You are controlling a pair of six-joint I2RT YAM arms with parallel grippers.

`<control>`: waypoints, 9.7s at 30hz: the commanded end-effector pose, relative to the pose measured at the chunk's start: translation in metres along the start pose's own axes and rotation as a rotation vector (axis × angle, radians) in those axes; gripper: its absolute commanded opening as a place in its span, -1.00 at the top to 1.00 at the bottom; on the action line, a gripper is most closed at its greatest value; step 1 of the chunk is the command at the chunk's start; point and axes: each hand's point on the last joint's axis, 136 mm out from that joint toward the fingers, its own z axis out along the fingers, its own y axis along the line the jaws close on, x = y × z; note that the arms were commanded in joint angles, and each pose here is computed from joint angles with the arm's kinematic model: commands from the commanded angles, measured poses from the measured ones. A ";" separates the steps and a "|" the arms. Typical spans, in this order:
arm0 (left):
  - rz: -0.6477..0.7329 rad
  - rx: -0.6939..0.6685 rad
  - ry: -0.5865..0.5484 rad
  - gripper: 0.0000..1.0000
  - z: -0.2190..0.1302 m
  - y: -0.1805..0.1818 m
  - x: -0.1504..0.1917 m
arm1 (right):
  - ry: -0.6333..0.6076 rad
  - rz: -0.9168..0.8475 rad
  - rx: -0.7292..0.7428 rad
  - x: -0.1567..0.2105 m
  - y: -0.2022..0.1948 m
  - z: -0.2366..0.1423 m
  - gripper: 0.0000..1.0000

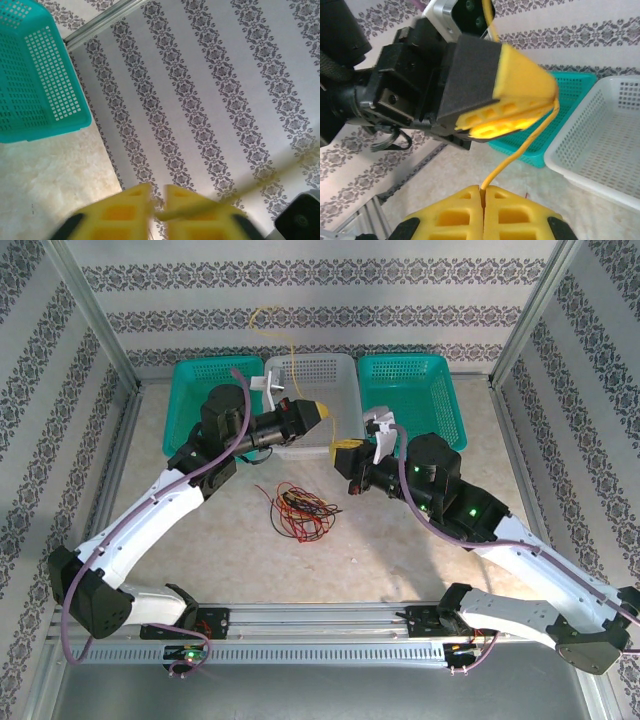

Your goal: Untangle the cables

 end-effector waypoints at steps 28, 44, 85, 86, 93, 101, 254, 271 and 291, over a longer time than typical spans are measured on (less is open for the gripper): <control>0.268 -0.572 -0.161 1.00 -0.097 0.134 -0.120 | 0.100 0.097 0.542 0.019 -0.114 -0.041 -0.28; 0.227 -0.944 -0.126 1.00 -0.133 0.290 -0.229 | 0.123 0.189 0.476 0.049 -0.111 -0.061 -0.03; 0.207 -0.615 0.056 -0.17 -0.099 0.164 0.005 | 0.592 0.308 0.433 0.186 -0.127 0.011 -0.06; 0.181 -0.630 0.102 -0.14 -0.098 0.175 0.023 | 0.620 0.295 0.428 0.193 -0.125 0.017 -0.06; 0.118 -0.691 0.180 -0.06 -0.103 0.212 0.079 | 0.723 0.265 0.428 0.220 -0.116 0.052 -0.04; 0.107 -0.771 0.222 -0.10 -0.098 0.245 0.088 | 0.764 0.215 0.502 0.226 -0.125 0.076 -0.01; 0.415 0.190 0.162 0.74 0.013 0.015 0.083 | -0.223 -0.027 0.280 -0.145 -0.025 -0.077 1.00; 0.457 -0.217 0.093 -0.99 -0.019 0.095 0.081 | -0.228 0.062 0.577 -0.169 -0.128 -0.084 1.00; 0.332 -0.545 0.065 -0.74 -0.067 0.160 0.079 | -0.165 0.144 0.891 -0.214 -0.325 -0.052 1.00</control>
